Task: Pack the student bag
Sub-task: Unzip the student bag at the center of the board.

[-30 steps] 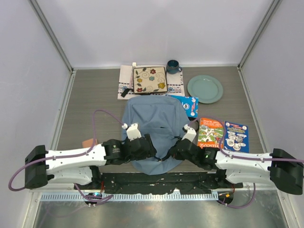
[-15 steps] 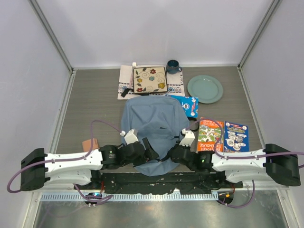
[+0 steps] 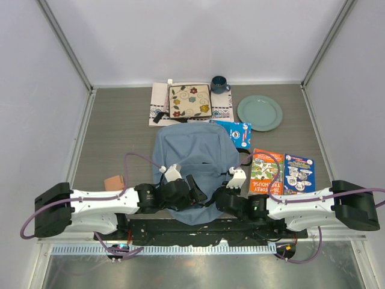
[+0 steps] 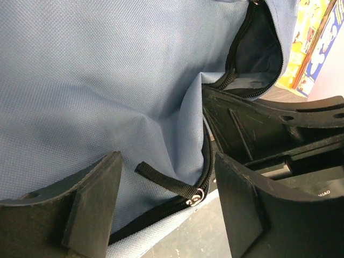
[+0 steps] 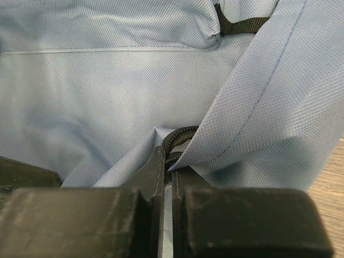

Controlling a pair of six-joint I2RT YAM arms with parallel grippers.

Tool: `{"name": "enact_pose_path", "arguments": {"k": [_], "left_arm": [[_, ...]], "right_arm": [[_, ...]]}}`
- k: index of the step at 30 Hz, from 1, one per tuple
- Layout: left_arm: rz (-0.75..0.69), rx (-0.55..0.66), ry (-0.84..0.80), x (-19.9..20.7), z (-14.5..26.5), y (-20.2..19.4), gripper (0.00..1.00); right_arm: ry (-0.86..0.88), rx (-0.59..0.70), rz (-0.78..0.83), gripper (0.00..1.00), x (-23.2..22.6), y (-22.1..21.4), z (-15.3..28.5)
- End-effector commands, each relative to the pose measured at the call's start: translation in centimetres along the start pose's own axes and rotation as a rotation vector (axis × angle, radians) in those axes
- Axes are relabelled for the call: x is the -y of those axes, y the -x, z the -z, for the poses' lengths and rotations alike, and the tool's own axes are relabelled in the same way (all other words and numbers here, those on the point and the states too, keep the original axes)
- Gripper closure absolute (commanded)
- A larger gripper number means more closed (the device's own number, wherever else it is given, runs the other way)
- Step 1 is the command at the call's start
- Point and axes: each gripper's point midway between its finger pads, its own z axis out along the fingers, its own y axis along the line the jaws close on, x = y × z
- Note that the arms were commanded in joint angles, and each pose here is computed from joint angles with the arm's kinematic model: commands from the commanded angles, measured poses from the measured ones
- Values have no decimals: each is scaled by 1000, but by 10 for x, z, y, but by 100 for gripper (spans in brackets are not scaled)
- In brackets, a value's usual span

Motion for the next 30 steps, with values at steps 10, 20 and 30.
{"name": "enact_pose_path", "arguments": {"k": [10,20,30], "left_arm": [[-8,-48,-92,27,-6,-10,73],[-1,8,-131,29,4,3,100],[-83,144,-70,16,30,35,100]], "right_arm": [[-20,69,-29,99,-1,13,1],[-41,77,-41,99,5,14,1],[-57,127,-79,99,7,30,6]]}}
